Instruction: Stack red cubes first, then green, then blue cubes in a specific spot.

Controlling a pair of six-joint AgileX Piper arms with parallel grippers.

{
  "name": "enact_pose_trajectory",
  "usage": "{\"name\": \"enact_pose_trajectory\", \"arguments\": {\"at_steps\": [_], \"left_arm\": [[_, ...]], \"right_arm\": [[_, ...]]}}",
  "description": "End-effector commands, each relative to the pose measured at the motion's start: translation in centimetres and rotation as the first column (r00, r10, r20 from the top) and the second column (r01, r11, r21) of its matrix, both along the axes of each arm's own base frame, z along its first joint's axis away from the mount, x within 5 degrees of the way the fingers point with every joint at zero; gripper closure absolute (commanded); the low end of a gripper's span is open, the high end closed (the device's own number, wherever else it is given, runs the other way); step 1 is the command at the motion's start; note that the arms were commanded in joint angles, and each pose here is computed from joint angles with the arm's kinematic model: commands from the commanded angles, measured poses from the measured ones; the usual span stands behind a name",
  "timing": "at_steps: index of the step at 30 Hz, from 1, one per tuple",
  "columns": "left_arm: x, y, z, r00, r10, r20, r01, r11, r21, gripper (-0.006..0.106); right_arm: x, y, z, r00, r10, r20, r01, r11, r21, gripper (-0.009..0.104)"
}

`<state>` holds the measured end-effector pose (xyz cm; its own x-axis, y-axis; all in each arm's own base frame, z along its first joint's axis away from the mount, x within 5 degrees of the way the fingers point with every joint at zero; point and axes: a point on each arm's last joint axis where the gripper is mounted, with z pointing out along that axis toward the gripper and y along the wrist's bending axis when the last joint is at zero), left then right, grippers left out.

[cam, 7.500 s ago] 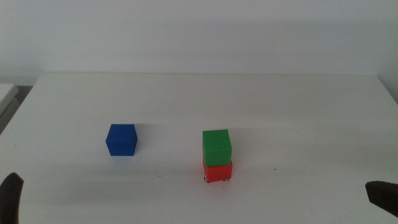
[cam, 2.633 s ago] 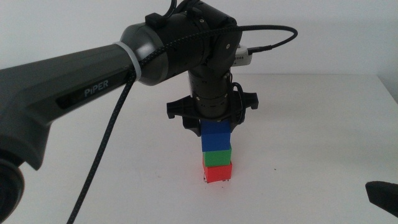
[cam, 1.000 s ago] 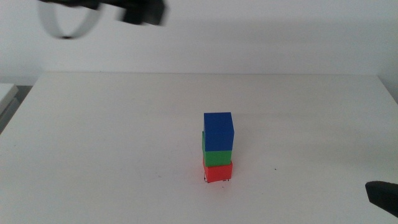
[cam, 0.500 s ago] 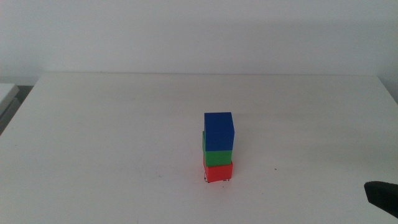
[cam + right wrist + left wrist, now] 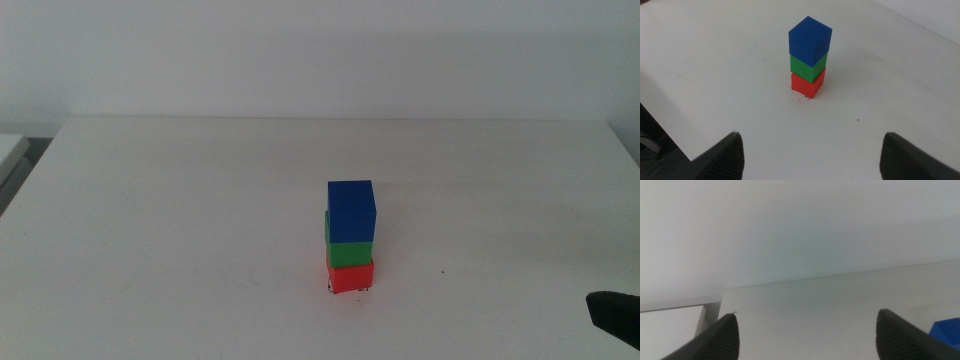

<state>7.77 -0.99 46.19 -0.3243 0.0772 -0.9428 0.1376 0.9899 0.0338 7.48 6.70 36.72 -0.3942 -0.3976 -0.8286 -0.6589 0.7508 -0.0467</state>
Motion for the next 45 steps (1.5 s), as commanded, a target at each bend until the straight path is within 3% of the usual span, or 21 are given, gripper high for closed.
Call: {"name": "enact_pose_trajectory", "arguments": {"at_steps": [1, 4, 7, 9, 13, 15, 17, 22, 24, 33, 35, 38, 45], "left_arm": [[0.0, 0.1, 0.0, 1.0, 0.013, 0.012, -0.013, 1.0, 0.009, 0.007], [-0.5, 0.2, -0.1, 0.999, 0.011, 0.051, -0.011, 1.0, 0.0, 0.007], [-1.5, -0.2, -1.1, 0.988, -0.019, 0.15, 0.03, 0.997, -0.069, 0.007], [-2.1, -0.3, -3.1, 0.981, -0.031, 0.194, 0.055, 0.992, -0.117, 0.007], [-2.9, -0.1, -8.3, 0.972, -0.016, 0.234, 0.048, 0.99, -0.13, 0.007], [-3.5, 0.0, -10.8, 0.968, -0.009, 0.252, 0.041, 0.991, -0.124, 0.007], [-4.0, 0.2, -13.5, 0.964, -0.003, 0.267, 0.035, 0.993, -0.117, 0.007], [-4.5, 0.1, -19.2, 0.973, -0.007, 0.229, 0.041, 0.989, -0.14, 0.007], [-4.1, 0.0, -21.0, 0.982, -0.009, 0.191, 0.04, 0.987, -0.158, 0.007], [-2.2, 0.2, -25.6, 0.949, 0.057, 0.31, 0.014, 0.975, -0.222, 0.007], [-2.2, 0.2, -25.4, 0.943, 0.069, 0.326, 0.017, 0.968, -0.252, 0.007], [-2.2, 0.1, -26.1, 0.967, 0.047, 0.252, 0.013, 0.972, -0.233, 0.007], [-2.2, 0.1, -26.1, 0.966, 0.047, 0.253, 0.013, 0.973, -0.231, 0.007]], "right_arm": [[0.0, 0.0, 0.0, 1.0, 0.004, 0.012, -0.004, 1.0, -0.006, 0.007], [0.0, 0.1, -0.4, 1.0, 0.006, 0.003, -0.006, 1.0, -0.01, 0.007], [-0.4, 0.3, -1.3, 0.999, 0.025, -0.034, -0.024, 0.999, 0.038, 0.007], [-0.2, 0.6, -1.9, 1.0, 0.023, 0.006, -0.024, 0.992, 0.122, 0.007], [0.9, 0.6, -3.1, 0.986, -0.07, 0.149, 0.019, 0.947, 0.319, 0.007], [1.1, 0.3, -4.5, 0.988, -0.136, 0.073, 0.093, 0.902, 0.421, 0.007], [1.5, -0.3, -6.1, 0.977, -0.213, -0.012, 0.194, 0.861, 0.47, 0.007], [1.8, -3.1, -10.1, 0.907, -0.408, 0.103, 0.355, 0.873, 0.333, 0.007], [1.3, -4.1, -11.2, 0.871, -0.466, 0.158, 0.403, 0.859, 0.316, 0.007], [-1.9, -6.4, -16.4, 0.718, -0.648, 0.254, 0.531, 0.746, 0.402, 0.007], [-1.9, -6.5, -17.3, 0.708, -0.661, 0.25, 0.547, 0.737, 0.398, 0.007], [-1.9, -6.5, -17.6, 0.713, -0.667, 0.214, 0.564, 0.728, 0.39, 0.007], [-1.9, -6.4, -17.5, 0.712, -0.67, 0.212, 0.557, 0.722, 0.411, 0.007]]}}
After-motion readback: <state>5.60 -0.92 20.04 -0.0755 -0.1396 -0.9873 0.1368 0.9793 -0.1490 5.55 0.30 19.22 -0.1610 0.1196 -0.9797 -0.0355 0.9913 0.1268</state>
